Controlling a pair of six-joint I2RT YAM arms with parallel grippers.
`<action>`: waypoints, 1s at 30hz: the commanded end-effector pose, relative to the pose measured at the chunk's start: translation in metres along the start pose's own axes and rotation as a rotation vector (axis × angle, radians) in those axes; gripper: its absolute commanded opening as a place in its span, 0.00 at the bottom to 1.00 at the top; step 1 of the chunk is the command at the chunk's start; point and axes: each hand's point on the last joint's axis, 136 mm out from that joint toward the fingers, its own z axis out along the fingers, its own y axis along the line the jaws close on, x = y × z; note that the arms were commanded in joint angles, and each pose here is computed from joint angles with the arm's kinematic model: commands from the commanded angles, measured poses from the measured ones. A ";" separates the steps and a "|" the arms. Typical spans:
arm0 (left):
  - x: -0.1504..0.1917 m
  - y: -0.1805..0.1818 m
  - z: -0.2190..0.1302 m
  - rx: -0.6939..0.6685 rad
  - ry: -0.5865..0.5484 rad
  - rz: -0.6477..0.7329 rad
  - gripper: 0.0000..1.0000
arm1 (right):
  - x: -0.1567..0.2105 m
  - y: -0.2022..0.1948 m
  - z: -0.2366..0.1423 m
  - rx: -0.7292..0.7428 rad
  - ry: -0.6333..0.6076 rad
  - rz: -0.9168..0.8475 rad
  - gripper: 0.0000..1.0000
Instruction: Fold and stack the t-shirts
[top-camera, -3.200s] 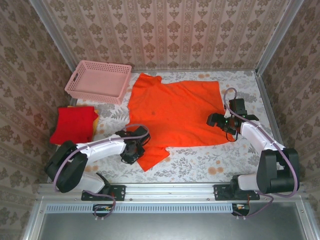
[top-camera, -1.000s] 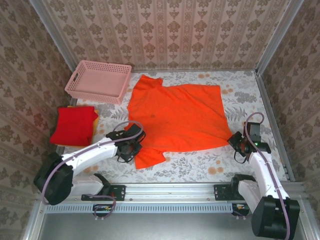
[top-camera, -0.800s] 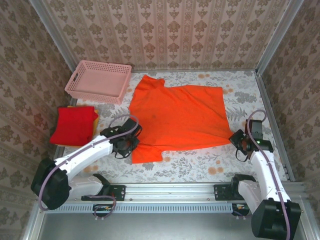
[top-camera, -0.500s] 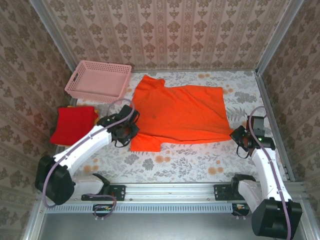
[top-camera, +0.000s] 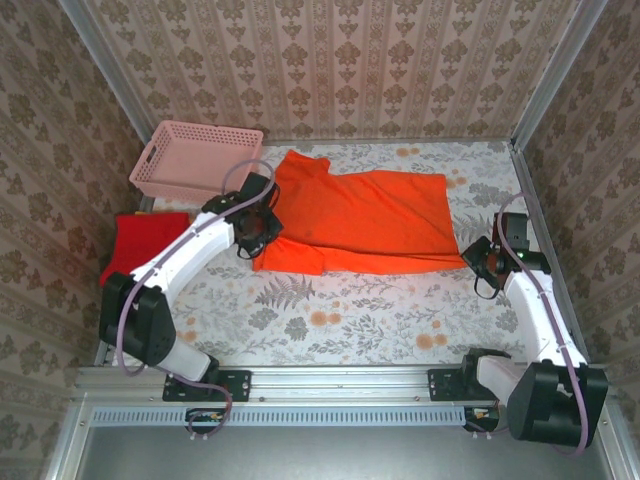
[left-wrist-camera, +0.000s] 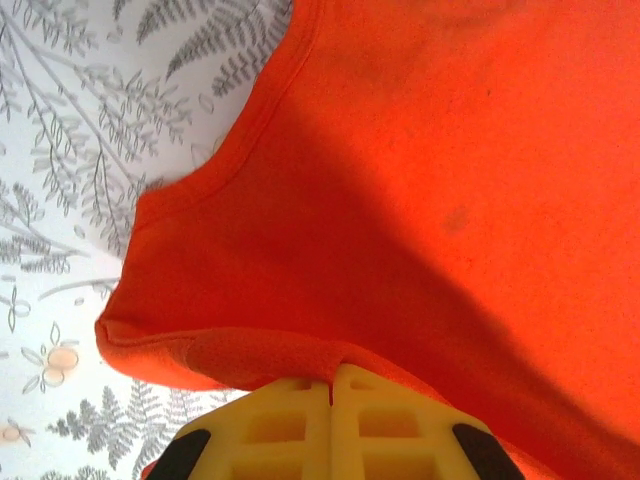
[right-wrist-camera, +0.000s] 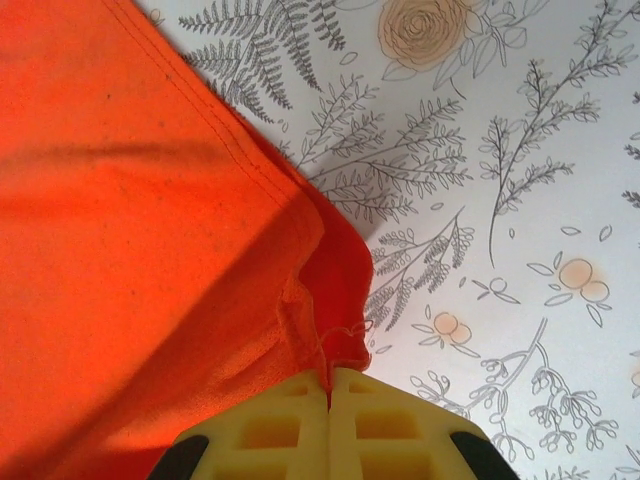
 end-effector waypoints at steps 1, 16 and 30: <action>-0.014 -0.009 -0.001 0.006 -0.003 0.071 0.00 | -0.019 0.008 -0.003 0.005 -0.048 -0.011 0.00; -0.039 -0.033 0.030 -0.004 0.065 0.195 0.00 | -0.039 0.025 0.025 0.043 0.005 -0.073 0.00; -0.045 -0.030 0.048 0.007 0.105 0.188 0.00 | -0.050 0.040 0.060 0.077 0.089 -0.124 0.00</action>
